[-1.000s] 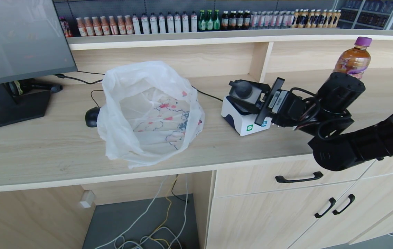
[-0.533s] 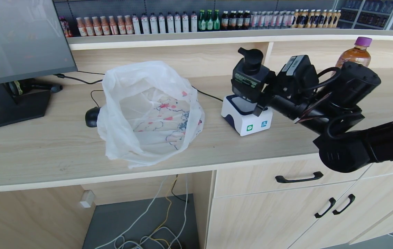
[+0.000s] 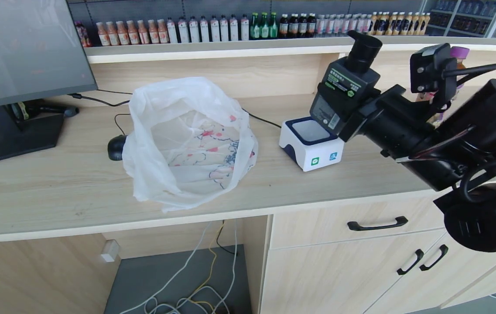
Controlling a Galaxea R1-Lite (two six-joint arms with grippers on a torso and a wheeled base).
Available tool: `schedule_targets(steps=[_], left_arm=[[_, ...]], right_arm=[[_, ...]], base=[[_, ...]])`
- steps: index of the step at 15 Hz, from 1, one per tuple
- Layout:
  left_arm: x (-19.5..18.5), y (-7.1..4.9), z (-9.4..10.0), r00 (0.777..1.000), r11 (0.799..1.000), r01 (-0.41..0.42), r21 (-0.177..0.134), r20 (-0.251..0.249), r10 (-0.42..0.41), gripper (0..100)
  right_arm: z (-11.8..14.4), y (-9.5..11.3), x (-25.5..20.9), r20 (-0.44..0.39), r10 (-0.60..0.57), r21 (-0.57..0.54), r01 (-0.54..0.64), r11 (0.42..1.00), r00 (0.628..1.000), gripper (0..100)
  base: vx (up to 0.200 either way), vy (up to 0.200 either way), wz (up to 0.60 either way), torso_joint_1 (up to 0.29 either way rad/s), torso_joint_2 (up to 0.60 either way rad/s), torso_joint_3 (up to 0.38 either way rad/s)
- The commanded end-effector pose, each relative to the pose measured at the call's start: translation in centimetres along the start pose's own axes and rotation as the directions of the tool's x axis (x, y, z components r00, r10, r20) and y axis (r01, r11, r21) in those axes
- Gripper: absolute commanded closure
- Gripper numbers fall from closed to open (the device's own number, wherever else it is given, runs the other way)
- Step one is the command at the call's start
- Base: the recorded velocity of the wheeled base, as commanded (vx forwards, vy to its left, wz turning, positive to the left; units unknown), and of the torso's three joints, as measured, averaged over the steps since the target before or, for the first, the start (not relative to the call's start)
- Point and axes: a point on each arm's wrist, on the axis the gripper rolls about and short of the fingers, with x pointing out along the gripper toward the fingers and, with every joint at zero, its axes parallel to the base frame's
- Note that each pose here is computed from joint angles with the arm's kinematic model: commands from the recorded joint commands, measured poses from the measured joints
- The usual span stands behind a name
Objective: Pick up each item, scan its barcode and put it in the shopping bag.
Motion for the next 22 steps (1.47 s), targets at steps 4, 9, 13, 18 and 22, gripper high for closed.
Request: schedule_targets(steps=[4, 9, 13, 18, 22], left_arm=[[0.0, 0.0, 0.0, 1.000, 1.000, 0.000, 0.001, 0.001, 0.000, 0], [0.0, 0.0, 0.0, 1.000, 1.000, 0.000, 0.001, 0.001, 0.000, 0], [0.0, 0.0, 0.0, 1.000, 1.000, 0.000, 0.001, 0.001, 0.000, 0], [0.0, 0.0, 0.0, 1.000, 1.000, 0.000, 0.001, 0.001, 0.000, 0], [0.0, 0.0, 0.0, 1.000, 1.000, 0.000, -0.001, 0.001, 0.000, 0]], right_arm=[[2.6, 0.4, -4.1, -0.038, -0.250, 0.137, 0.253, 0.958, 0.967, 100], [1.9, 0.9, -8.3, -0.104, -0.295, 0.148, 0.308, 0.940, 0.950, 100], [1.0, 0.9, -8.2, -0.122, -0.295, 0.149, 0.311, 0.938, 0.948, 100], [-0.1, 1.1, -8.8, -0.152, -0.238, 0.152, 0.261, 0.953, 0.959, 100], [-0.3, 0.6, -8.9, -0.156, -0.257, 0.148, 0.280, 0.949, 0.954, 100]], base=[[0.000, 0.000, 0.00, 0.000, 0.00, 0.000], [0.000, 0.000, 0.00, 0.000, 0.00, 0.000], [0.000, 0.100, 0.00, 0.004, 0.00, 0.001], [0.000, 0.200, 0.00, 0.002, 0.00, 0.005], [0.000, 0.200, 0.00, 0.002, 0.00, 0.006]])
